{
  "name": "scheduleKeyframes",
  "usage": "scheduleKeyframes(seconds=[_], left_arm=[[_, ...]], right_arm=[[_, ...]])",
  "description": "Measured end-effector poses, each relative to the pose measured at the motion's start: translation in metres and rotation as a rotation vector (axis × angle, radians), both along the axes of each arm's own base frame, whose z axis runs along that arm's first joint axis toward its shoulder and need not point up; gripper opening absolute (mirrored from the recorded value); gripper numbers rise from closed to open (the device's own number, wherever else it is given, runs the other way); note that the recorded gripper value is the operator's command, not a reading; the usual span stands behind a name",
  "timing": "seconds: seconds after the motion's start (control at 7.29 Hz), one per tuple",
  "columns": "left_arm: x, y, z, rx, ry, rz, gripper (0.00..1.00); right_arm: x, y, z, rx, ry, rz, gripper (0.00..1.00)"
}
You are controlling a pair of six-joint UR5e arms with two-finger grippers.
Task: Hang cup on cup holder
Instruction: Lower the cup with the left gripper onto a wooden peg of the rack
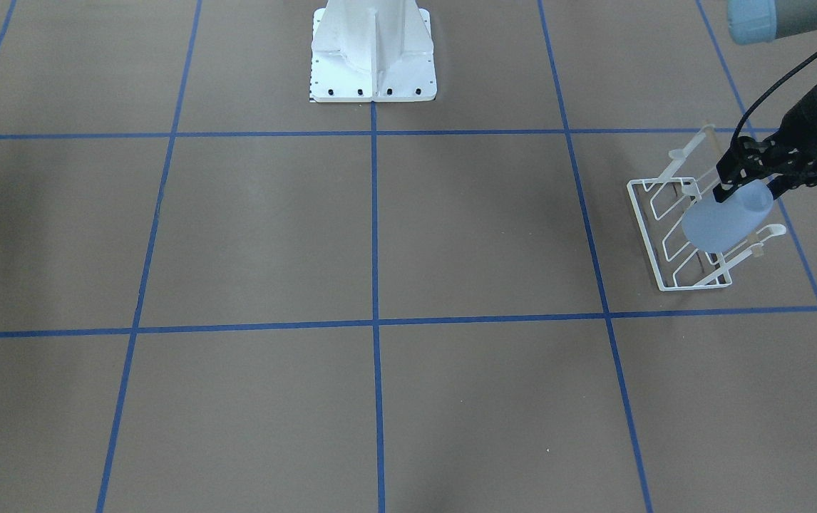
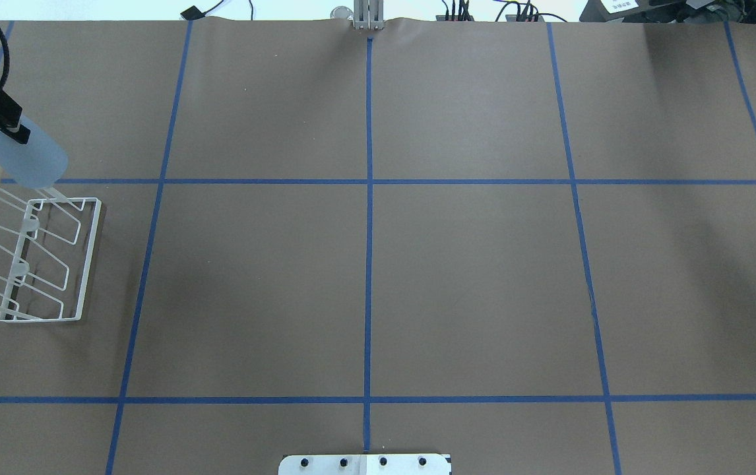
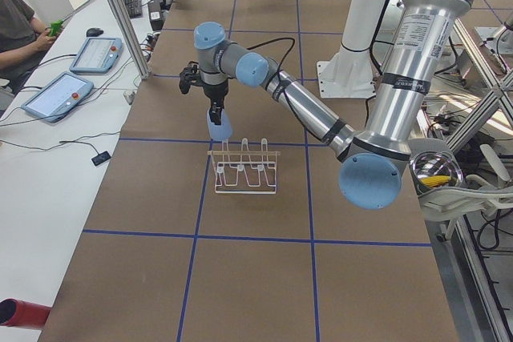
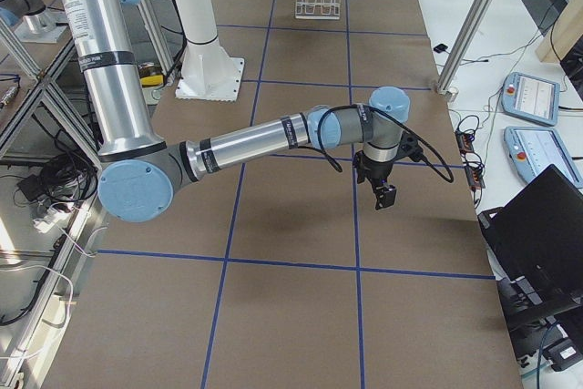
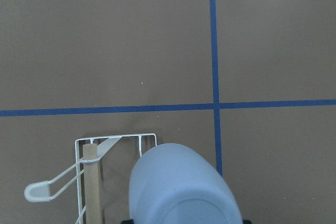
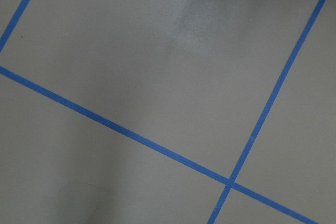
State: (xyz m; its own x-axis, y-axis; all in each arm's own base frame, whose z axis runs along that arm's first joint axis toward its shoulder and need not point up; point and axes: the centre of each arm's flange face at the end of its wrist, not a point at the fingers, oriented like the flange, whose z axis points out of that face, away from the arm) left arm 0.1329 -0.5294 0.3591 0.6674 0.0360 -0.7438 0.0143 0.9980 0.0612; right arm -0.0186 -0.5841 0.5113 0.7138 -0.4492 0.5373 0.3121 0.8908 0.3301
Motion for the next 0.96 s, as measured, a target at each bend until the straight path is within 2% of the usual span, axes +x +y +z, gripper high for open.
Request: scheduleKeyframes(seconds=[0.96], left_arm=[[0.03,-0.006,0.029,-0.054,-0.022,0.047,0.0]], right_arm=[[0.0,0.0,-0.002,0.003,-0.001,0.0,1.0]])
